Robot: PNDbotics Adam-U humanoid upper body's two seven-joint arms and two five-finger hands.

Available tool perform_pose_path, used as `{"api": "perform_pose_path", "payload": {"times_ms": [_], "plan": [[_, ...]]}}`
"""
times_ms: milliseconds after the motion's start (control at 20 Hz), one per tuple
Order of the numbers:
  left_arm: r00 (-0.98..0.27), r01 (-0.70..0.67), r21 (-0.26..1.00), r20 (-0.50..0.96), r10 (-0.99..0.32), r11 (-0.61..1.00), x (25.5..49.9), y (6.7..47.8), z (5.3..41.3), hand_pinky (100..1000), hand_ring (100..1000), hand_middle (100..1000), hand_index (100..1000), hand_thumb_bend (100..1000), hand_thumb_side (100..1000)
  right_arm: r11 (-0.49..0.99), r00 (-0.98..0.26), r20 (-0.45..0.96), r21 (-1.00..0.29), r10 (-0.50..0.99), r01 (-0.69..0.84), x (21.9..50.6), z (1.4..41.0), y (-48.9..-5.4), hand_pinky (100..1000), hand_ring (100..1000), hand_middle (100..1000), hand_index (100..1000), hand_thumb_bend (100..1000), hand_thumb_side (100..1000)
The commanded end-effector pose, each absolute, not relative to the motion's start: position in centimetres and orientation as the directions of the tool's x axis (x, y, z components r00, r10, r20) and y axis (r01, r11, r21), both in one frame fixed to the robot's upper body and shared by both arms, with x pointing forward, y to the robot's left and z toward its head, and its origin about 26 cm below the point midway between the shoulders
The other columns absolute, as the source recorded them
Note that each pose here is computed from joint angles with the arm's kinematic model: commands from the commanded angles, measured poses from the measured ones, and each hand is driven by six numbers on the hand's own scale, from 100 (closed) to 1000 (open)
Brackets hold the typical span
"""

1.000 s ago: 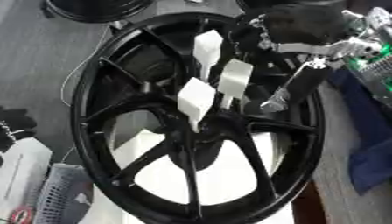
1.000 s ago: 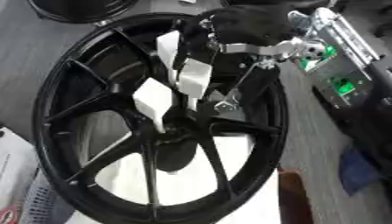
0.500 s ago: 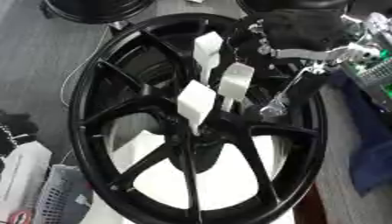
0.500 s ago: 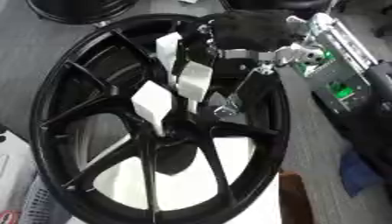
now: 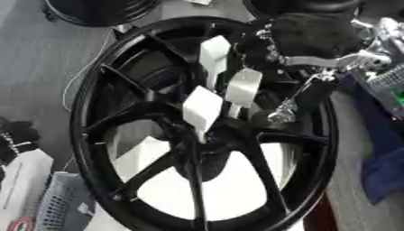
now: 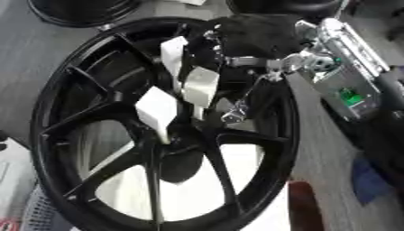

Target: Pull the pin out of the wheel hub.

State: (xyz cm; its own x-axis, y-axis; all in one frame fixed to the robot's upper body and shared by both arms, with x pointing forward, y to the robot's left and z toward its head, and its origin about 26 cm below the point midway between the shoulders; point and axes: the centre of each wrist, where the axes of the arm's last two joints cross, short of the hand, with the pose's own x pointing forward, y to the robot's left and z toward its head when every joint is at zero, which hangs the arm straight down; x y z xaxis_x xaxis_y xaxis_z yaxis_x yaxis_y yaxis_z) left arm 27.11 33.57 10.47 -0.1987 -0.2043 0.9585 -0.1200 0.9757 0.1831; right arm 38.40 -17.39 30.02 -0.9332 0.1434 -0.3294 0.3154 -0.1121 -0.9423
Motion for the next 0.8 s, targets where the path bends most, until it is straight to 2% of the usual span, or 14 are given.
{"api": "perform_pose_path", "payload": {"times_ms": [50,800], "plan": [[-0.22,-0.118,0.209,0.948,-0.23,0.971,27.13,33.82,11.29,742,705,597,713,100,895,-0.336,-0.905,-0.424,-0.848,-0.035,0.41,38.85,30.7,-18.38,840,737,665,776,377,380],[-0.221,-0.104,0.216,0.947,-0.234,0.971,27.21,33.74,11.34,746,708,599,714,100,900,-0.305,-0.901,-0.432,-0.855,-0.033,0.42,38.98,30.51,-18.23,844,736,657,767,397,390]]}}
